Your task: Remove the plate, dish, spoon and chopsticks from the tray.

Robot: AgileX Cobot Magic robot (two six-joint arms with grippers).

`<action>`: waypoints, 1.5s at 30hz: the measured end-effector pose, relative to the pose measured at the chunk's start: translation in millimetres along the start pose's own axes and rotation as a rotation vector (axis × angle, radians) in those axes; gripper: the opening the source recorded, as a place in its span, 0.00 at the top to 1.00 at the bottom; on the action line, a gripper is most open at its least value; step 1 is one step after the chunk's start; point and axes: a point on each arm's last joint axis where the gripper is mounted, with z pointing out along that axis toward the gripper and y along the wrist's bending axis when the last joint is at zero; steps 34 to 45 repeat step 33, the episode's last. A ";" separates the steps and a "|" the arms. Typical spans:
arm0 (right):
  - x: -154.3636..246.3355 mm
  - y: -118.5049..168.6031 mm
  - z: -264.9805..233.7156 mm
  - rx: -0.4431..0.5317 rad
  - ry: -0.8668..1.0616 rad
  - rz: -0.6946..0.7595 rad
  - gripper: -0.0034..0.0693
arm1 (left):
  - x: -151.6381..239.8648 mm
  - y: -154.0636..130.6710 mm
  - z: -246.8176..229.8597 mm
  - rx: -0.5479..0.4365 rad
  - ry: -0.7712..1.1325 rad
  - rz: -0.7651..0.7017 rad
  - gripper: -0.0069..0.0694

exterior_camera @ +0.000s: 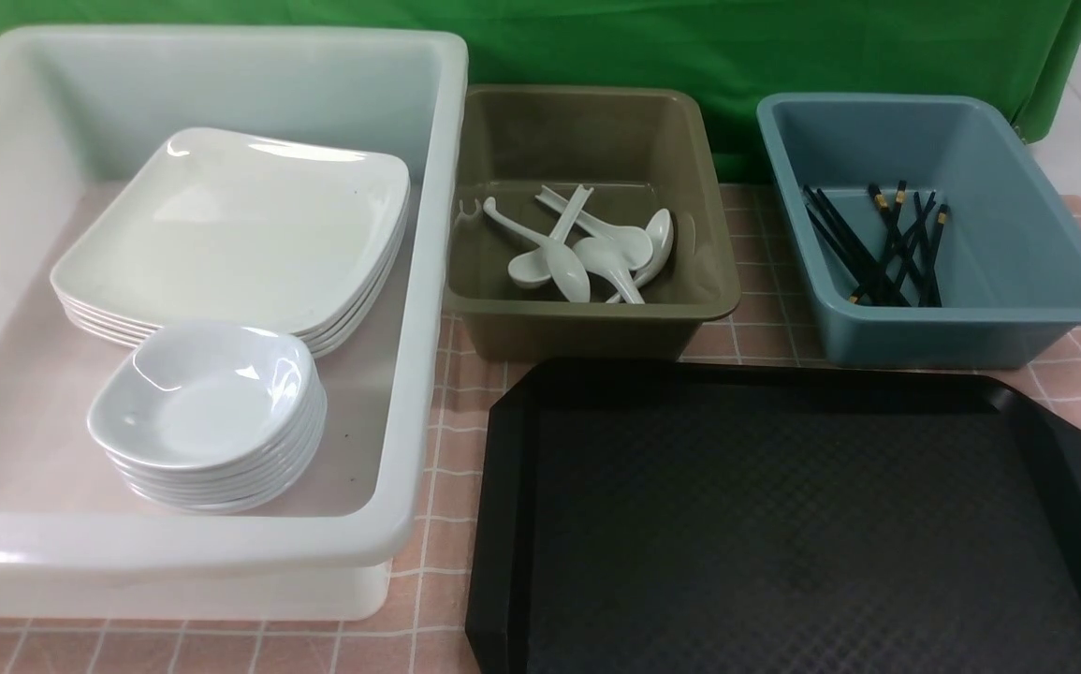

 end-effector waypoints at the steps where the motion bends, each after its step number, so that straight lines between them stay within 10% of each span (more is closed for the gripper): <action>1: 0.0 0.0 0.0 0.000 0.000 0.000 0.62 | 0.0 0.0 0.0 0.000 0.000 0.000 0.90; 45: 0.0 0.0 0.0 0.000 0.000 0.000 0.62 | 0.0 0.0 0.0 0.000 0.000 0.012 0.90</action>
